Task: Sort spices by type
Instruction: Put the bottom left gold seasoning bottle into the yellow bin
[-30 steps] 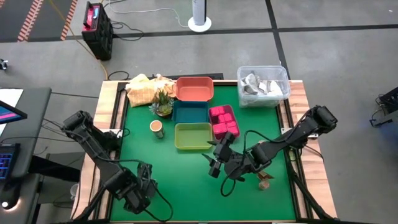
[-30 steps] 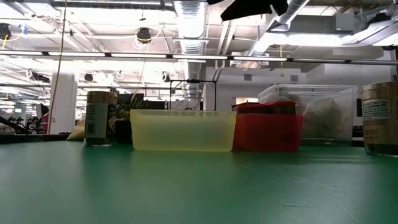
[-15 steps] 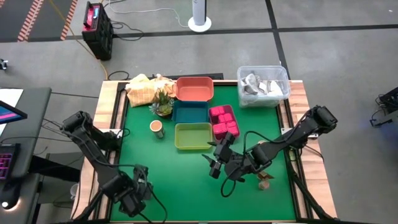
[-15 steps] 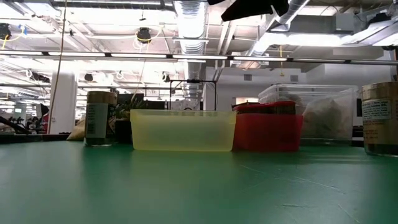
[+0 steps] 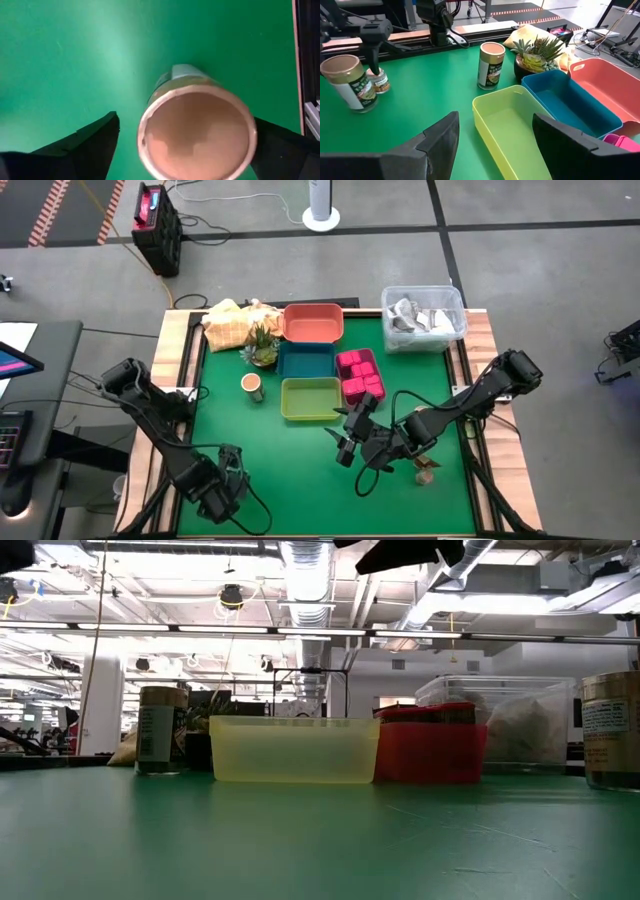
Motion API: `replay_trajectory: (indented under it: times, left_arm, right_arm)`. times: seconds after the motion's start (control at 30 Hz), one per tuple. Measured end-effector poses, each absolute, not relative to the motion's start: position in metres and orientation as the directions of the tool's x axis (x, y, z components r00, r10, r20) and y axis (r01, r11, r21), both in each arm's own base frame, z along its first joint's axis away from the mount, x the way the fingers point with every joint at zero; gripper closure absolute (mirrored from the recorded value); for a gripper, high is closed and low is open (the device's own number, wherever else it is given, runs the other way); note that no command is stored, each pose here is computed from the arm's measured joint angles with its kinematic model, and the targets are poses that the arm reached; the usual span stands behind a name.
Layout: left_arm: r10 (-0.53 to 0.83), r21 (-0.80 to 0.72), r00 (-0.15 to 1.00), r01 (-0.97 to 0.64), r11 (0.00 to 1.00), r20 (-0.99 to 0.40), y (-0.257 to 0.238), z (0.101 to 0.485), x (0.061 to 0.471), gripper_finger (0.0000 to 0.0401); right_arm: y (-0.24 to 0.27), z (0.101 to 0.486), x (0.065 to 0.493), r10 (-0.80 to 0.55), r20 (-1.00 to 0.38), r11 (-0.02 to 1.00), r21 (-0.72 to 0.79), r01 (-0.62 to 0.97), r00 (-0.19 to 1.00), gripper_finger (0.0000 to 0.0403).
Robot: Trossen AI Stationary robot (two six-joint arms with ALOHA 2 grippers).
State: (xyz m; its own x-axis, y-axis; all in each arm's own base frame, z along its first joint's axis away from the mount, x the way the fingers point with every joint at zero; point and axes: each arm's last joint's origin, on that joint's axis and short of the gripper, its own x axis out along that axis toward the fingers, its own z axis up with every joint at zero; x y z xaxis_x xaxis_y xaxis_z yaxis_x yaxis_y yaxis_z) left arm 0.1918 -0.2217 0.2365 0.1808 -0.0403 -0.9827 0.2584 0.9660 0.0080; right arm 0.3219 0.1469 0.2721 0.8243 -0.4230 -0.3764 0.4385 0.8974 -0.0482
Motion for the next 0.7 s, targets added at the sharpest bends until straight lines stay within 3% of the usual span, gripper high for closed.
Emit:
replay_trajectory:
  times: [0.27, 0.7]
  left_arm:
    - [-0.006, 0.044, 0.203, 0.243, 0.969, -0.979, -0.208, 0.232, 0.205, 0.0130]
    - [0.024, 0.095, 0.262, 0.262, 0.960, -0.965, -0.176, 0.252, 0.242, 0.0133]
  right_arm:
    - [0.147, 0.272, 0.322, -0.423, -0.377, 0.898, -0.049, 0.438, 0.824, 0.0124]
    - [0.150, 0.271, 0.319, -0.416, -0.390, 0.902, -0.063, 0.427, 0.822, 0.0124]
